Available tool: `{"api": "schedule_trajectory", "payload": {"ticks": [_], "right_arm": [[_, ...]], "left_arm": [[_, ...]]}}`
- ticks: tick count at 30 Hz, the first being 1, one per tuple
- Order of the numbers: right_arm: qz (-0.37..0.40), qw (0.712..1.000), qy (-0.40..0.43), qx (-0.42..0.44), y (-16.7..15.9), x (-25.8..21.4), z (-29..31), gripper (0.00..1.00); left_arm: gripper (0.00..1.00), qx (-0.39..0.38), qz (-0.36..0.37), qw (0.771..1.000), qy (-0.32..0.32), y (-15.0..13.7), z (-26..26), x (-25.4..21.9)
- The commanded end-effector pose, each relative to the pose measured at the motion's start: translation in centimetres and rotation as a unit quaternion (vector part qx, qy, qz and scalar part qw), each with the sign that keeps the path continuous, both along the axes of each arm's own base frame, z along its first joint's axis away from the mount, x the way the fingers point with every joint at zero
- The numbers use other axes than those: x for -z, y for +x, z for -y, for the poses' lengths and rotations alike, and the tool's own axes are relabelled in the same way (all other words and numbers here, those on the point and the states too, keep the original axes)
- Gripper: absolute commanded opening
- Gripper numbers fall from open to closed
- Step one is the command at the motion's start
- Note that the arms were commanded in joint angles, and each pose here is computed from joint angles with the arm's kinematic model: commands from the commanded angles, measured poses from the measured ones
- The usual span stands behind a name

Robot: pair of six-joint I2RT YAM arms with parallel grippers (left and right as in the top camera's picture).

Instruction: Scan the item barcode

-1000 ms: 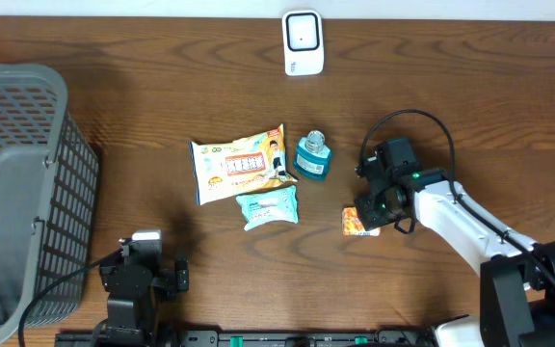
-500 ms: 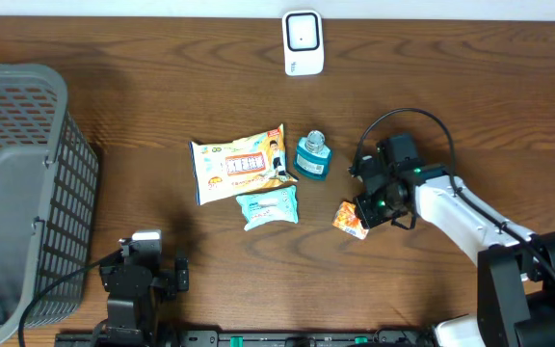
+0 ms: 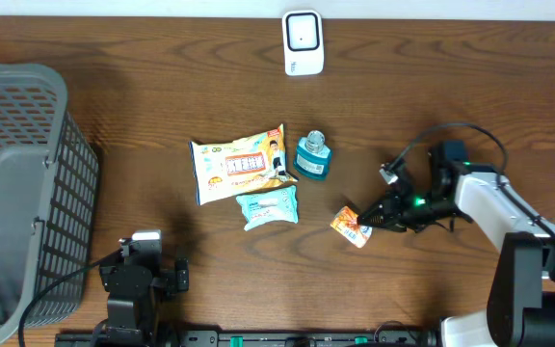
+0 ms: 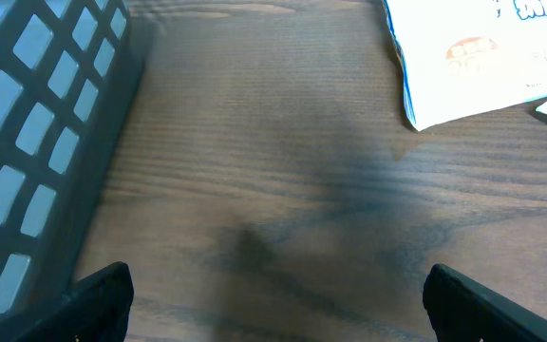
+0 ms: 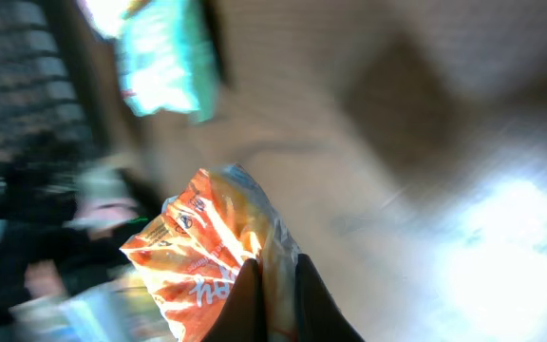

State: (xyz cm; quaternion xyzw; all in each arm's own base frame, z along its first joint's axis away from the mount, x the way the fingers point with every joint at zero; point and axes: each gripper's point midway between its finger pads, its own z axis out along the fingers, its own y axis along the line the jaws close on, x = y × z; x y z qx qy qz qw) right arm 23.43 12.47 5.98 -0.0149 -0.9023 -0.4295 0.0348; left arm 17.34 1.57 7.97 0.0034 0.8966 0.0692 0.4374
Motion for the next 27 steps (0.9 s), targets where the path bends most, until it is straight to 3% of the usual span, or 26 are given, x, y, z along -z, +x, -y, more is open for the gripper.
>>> {"api": "schedule_trajectory", "payload": {"ticks": [1,6,13,27], "right_arm": [[-0.012,0.992,0.12,0.038,0.6,-4.1,-1.2,0.01],[-0.055,0.979,0.189,0.06,-0.1,-6.5,-2.0,0.01],[-0.136,0.974,0.17,0.06,-2.8,-6.7,-2.1,0.01],[-0.128,0.968,0.216,-0.009,-7.0,-10.3,-2.6,0.01]], "left_arm": [[0.98,0.0,-0.006,1.0,0.003,-0.2,-0.1,0.3],[0.98,0.0,-0.006,1.0,0.003,-0.2,-0.1,0.3],[0.98,0.0,-0.006,1.0,0.003,-0.2,-0.1,0.3],[0.98,0.0,-0.006,1.0,0.003,-0.2,-0.1,0.3]]}}
